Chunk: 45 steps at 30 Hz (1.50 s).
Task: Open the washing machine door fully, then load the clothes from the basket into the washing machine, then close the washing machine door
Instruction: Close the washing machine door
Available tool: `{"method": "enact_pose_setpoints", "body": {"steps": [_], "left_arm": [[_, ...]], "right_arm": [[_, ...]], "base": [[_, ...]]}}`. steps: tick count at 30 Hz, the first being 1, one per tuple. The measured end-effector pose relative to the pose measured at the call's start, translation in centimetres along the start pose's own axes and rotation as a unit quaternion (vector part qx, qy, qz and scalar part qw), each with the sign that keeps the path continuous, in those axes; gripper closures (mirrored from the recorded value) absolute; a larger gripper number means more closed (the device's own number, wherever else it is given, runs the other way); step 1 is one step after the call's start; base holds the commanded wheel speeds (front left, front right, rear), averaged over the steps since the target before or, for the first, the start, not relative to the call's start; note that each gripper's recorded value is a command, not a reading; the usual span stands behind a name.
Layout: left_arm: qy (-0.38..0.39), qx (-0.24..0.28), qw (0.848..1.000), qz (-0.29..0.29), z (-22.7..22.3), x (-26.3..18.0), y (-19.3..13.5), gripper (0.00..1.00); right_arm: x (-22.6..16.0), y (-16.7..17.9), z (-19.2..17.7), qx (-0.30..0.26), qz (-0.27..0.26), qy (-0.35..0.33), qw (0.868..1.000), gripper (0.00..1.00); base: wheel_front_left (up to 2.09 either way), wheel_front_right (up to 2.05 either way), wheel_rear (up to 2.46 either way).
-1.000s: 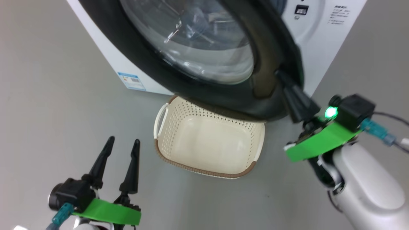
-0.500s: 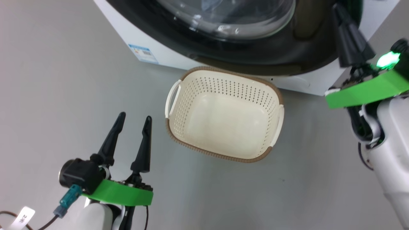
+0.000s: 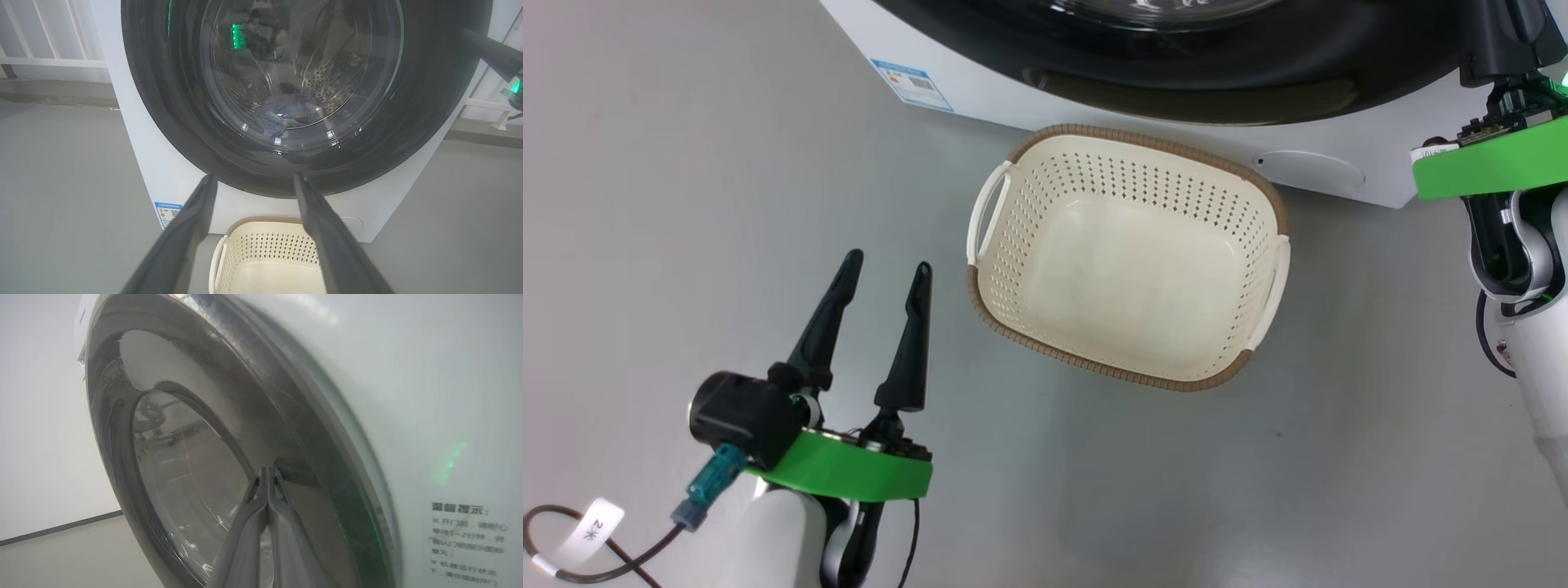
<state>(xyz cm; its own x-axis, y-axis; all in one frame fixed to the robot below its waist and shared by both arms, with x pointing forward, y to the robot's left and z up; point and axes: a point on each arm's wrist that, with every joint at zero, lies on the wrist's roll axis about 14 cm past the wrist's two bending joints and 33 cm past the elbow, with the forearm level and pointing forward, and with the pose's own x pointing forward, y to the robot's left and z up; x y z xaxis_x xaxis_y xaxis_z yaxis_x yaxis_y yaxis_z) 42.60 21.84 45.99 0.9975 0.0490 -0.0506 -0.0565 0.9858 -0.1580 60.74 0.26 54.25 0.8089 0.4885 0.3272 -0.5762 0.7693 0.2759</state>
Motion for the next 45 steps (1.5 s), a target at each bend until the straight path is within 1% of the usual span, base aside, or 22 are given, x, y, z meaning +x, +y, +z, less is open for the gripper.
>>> {"method": "enact_pose_setpoints", "body": {"steps": [8, 14, 22, 23, 24, 26, 27, 28, 30, 31, 39, 45], "left_arm": [[0.002, 0.001, 1.000, -0.006, -0.2, 0.4, -0.4, 0.00], [0.003, -0.002, 1.000, -0.011, -0.2, 0.3, -0.8, 0.00], [-0.007, 0.002, 1.000, -0.018, 0.9, -0.4, -0.8, 0.00], [-0.008, 0.004, 1.000, -0.019, 1.0, -0.6, -0.7, 0.00], [-0.009, 0.005, 1.000, -0.019, 1.1, -0.8, -0.6, 0.00], [-0.008, 0.006, 1.000, -0.017, 1.1, -1.3, -0.3, 0.00], [-0.008, 0.007, 1.000, -0.016, 1.2, -1.6, -0.2, 0.00], [-0.007, 0.007, 1.000, -0.016, 1.2, -1.9, -0.1, 0.00], [-0.008, 0.008, 1.000, -0.016, 1.3, -2.1, 0.0, 0.00], [-0.008, 0.009, 1.000, -0.015, 1.3, -2.4, 0.1, 0.00], [-0.010, 0.011, 1.000, -0.021, 1.6, -3.5, 0.1, 0.00], [-0.013, 0.012, 1.000, -0.026, 1.8, -4.3, 0.1, 0.00]], "right_arm": [[-0.1, -0.1, -0.2, 0.004, -0.001, 0.001, 1.000, 1.00], [-0.6, 0.3, 0.4, -0.004, -0.002, 0.005, 1.000, 1.00], [-3.4, 2.8, 0.2, 0.003, 0.006, 0.032, 0.999, 1.00], [-3.8, 3.1, 0.3, 0.002, 0.007, 0.034, 0.999, 0.97], [-4.2, 3.4, 0.4, 0.002, 0.007, 0.036, 0.999, 0.87], [-5.1, 3.9, 0.7, 0.002, 0.006, 0.039, 0.999, 0.63], [-5.5, 4.1, 0.8, 0.002, 0.005, 0.040, 0.999, 0.54], [-6.0, 4.3, 1.0, 0.002, 0.004, 0.042, 0.999, 0.40], [-6.5, 4.4, 1.1, 0.001, 0.002, 0.043, 0.999, 0.03], [-6.9, 4.4, 1.3, 0.000, -0.001, 0.044, 0.999, 0.00], [-10.6, 3.7, 3.0, -0.015, -0.035, 0.049, 0.998, 0.00], [-13.7, 2.6, 4.3, -0.023, -0.071, 0.049, 0.996, 0.00]], "base": [[0.00, 0.00, 0.00], [0.00, 0.00, 0.00], [0.00, 0.00, 0.00], [0.00, 0.00, 0.00], [0.00, 0.00, 0.00], [0.00, 0.00, 0.00], [0.00, 0.00, 0.00], [0.00, 0.00, 0.00], [0.00, 0.00, 0.00], [0.00, 0.00, 0.00], [0.00, 0.00, 0.00], [0.00, 0.00, 0.00]]}}
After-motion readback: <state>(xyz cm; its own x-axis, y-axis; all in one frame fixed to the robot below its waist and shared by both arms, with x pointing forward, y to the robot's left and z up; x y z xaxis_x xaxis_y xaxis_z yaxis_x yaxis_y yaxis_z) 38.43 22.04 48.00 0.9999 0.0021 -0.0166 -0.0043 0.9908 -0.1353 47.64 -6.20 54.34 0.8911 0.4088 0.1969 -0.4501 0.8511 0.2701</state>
